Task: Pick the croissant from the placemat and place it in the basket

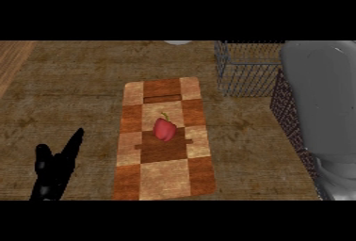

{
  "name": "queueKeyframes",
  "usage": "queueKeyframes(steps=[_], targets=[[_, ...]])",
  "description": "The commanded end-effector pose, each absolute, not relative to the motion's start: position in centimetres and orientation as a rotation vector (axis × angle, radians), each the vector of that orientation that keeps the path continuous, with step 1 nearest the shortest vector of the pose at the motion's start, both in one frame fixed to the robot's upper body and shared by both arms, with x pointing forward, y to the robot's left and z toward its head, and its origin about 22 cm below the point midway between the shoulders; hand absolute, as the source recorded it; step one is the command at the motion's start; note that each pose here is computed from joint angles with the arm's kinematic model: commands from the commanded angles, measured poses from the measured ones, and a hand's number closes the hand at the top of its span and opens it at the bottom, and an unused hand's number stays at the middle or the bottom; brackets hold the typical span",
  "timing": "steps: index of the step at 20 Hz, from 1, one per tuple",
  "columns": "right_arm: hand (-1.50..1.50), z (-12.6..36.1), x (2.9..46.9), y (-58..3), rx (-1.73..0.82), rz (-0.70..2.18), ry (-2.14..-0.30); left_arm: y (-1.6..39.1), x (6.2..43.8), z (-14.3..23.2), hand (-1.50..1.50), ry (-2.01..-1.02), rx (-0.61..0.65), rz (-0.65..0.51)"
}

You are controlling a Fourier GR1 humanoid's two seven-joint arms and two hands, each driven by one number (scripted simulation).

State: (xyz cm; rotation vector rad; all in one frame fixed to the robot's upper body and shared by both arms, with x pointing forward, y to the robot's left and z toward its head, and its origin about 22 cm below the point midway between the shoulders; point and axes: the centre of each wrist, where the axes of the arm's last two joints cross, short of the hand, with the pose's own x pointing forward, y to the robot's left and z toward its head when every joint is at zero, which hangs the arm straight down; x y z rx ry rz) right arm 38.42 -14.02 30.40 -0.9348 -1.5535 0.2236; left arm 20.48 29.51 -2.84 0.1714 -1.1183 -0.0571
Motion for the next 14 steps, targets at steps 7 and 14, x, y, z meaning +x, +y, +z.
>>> queueKeyframes(steps=[7,14], targets=[[1.50,26.0,41.4,-16.4,-0.751,0.070,-1.529,31.0,19.1,-4.3,0.00,-1.011,0.154,-0.030],[1.50,20.6,43.7,-20.6,-0.747,0.046,-1.537,29.1,19.8,-4.9,0.00,-1.027,0.148,-0.042]])
